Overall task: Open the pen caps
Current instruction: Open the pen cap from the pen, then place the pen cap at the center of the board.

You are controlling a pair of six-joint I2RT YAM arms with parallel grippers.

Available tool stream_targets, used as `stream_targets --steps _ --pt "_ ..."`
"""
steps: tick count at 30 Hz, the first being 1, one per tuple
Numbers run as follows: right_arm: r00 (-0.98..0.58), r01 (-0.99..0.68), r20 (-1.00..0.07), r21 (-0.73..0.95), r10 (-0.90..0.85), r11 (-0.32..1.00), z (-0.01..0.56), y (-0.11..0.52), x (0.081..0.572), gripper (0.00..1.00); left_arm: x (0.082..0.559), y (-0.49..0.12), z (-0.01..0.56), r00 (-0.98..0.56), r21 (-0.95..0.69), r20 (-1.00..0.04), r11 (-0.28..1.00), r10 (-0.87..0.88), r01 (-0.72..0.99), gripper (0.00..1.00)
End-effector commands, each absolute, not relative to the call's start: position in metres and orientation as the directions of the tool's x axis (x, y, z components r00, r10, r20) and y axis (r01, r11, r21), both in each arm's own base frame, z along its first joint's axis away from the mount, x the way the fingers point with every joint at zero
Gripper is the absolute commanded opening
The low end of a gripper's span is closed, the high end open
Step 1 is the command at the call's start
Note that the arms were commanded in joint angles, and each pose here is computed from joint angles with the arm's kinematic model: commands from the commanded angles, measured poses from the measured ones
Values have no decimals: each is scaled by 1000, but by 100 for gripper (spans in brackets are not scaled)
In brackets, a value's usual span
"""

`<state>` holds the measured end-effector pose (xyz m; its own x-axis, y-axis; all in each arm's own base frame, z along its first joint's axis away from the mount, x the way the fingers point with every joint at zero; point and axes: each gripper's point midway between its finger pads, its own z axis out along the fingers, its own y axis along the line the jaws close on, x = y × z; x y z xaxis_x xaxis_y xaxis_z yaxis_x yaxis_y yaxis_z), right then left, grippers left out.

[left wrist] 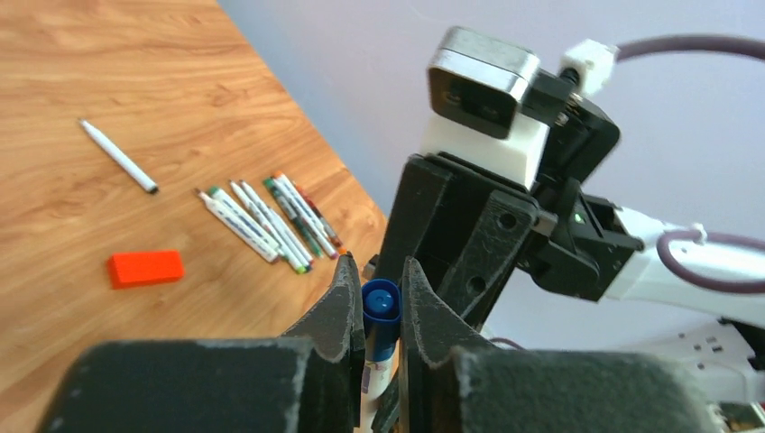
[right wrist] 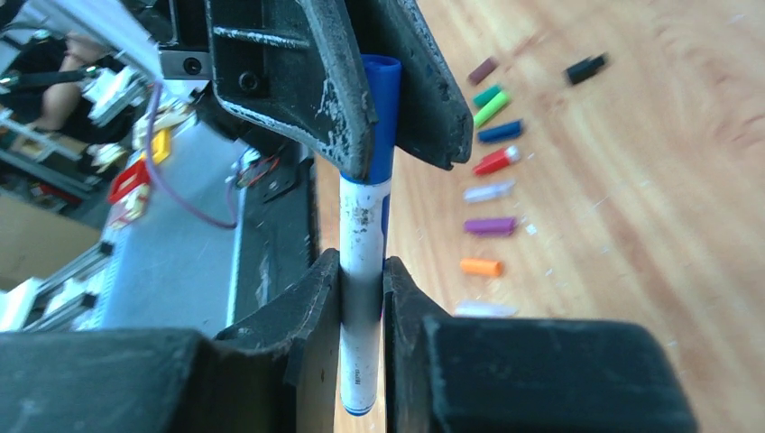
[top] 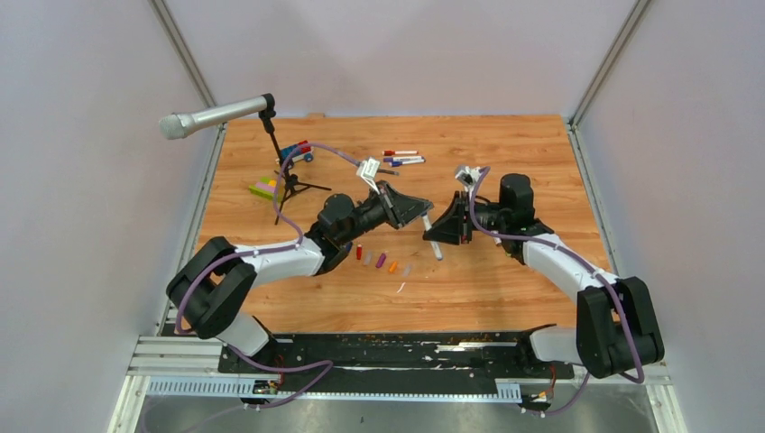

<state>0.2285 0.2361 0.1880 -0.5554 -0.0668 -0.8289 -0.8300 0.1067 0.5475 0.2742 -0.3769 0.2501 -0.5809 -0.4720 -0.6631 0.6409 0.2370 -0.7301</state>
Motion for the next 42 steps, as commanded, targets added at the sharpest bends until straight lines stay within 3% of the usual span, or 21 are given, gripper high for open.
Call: stream_targets --steps 1,6,16,25,42 --pt "-551 -833 -826 552 -116 28 182 242 211 0 368 -289 376 -188 -666 -633 405 -751 627 0" --pt "-545 -837 -830 546 -120 27 181 242 210 0 382 -281 408 -142 -626 -659 435 -738 648 0" --pt "-482 -875 -864 482 -142 40 180 239 214 0 365 -286 404 -166 -575 -716 439 -678 691 0" --pt "-397 -917 -906 385 -146 103 186 215 229 0 339 -277 336 -285 -542 -828 558 -483 628 0" --pt "-361 -907 -923 314 -135 281 183 174 259 0 315 -239 195 -538 -485 -810 783 -235 390 0"
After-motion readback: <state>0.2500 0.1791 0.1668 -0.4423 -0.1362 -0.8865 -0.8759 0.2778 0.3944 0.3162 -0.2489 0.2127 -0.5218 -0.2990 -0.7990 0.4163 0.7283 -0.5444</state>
